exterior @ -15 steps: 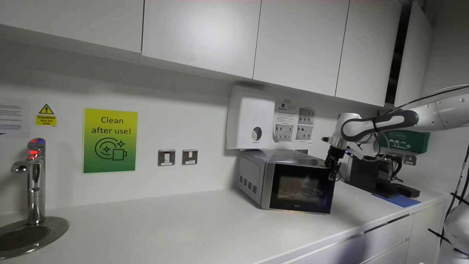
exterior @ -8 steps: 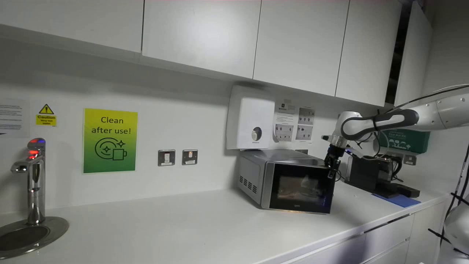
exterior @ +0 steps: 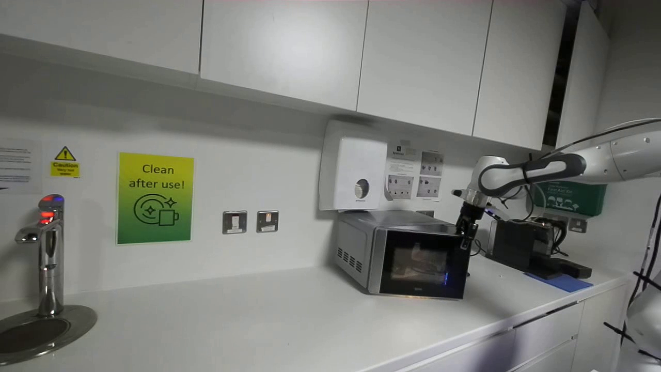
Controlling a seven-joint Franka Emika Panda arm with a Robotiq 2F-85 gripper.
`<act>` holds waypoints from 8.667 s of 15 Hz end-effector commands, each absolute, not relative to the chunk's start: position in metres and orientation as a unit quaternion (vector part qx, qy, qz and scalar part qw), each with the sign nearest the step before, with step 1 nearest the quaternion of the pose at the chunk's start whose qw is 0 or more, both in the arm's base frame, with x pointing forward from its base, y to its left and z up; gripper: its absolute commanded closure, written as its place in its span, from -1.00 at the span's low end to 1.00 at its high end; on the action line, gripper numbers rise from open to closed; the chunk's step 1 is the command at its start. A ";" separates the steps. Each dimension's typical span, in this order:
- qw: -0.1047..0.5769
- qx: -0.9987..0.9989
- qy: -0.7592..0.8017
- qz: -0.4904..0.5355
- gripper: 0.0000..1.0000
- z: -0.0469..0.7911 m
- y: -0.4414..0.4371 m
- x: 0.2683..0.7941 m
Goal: Close the microwave door
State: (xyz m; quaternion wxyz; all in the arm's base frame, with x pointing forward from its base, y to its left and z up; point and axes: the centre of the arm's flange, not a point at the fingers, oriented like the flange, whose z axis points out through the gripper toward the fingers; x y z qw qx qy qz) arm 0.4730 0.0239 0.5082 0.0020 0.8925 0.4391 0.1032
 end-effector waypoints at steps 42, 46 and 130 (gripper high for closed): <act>0.084 0.938 0.307 0.138 -1.00 0.535 0.020 0.520; 0.097 0.946 0.277 0.138 -1.00 0.537 0.025 0.520; -0.047 0.989 0.015 0.136 -1.00 0.601 0.162 0.390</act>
